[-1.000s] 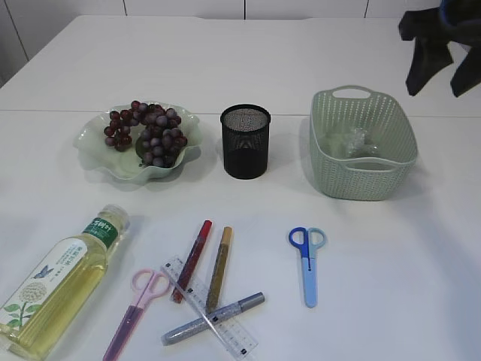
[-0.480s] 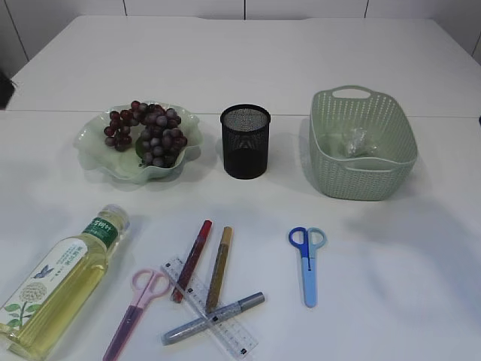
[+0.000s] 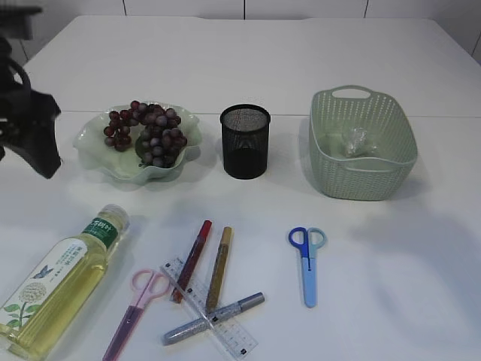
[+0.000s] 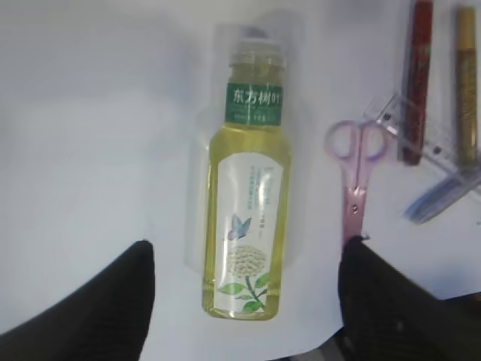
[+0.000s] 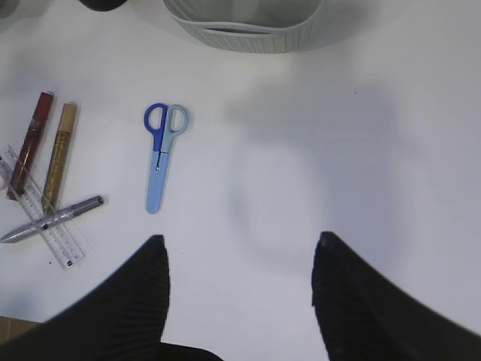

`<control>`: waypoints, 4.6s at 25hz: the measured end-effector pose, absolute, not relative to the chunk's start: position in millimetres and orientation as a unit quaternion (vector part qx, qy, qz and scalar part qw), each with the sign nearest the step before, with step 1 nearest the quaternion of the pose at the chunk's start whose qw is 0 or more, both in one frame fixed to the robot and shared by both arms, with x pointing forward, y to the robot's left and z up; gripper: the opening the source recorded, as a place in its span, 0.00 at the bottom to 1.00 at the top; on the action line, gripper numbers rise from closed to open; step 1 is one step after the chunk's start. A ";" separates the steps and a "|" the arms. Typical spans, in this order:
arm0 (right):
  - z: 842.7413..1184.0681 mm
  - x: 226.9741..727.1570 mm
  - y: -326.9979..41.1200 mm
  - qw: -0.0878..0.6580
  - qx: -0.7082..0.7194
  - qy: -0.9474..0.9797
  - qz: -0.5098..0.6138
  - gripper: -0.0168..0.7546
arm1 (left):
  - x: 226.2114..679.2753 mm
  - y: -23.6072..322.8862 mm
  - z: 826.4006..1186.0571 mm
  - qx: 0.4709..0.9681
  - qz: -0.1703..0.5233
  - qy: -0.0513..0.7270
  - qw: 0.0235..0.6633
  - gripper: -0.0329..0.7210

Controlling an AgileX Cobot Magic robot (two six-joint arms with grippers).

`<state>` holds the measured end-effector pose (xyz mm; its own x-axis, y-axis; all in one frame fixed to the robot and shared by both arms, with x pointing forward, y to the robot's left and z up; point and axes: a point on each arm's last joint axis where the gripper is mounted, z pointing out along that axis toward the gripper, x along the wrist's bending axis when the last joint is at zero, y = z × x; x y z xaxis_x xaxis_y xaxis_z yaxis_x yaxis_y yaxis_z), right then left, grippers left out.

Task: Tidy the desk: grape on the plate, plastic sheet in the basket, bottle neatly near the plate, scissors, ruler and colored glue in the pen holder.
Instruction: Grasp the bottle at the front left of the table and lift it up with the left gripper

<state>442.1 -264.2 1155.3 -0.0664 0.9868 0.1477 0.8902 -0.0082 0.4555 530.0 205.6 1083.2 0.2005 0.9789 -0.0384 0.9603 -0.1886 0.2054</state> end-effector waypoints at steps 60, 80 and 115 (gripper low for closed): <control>1153.9 442.5 -267.4 0.122 0.674 0.698 0.209 0.63 | 576.8 186.8 905.2 0.789 -0.076 0.604 -0.078 0.62; 1153.8 442.6 -268.5 0.127 0.674 0.698 0.205 0.63 | 542.8 191.0 915.2 0.775 -0.084 0.625 -0.029 0.61; 1153.6 443.1 -272.4 0.145 0.673 0.700 0.191 0.63 | 459.4 231.3 986.1 0.629 0.293 0.550 0.465 0.61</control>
<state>443.1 -272.4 1153.6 -0.0516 0.9972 0.0541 0.8868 0.0208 0.4616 459.4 231.3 986.1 0.2245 0.9639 -0.1431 0.4196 0.0369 0.9070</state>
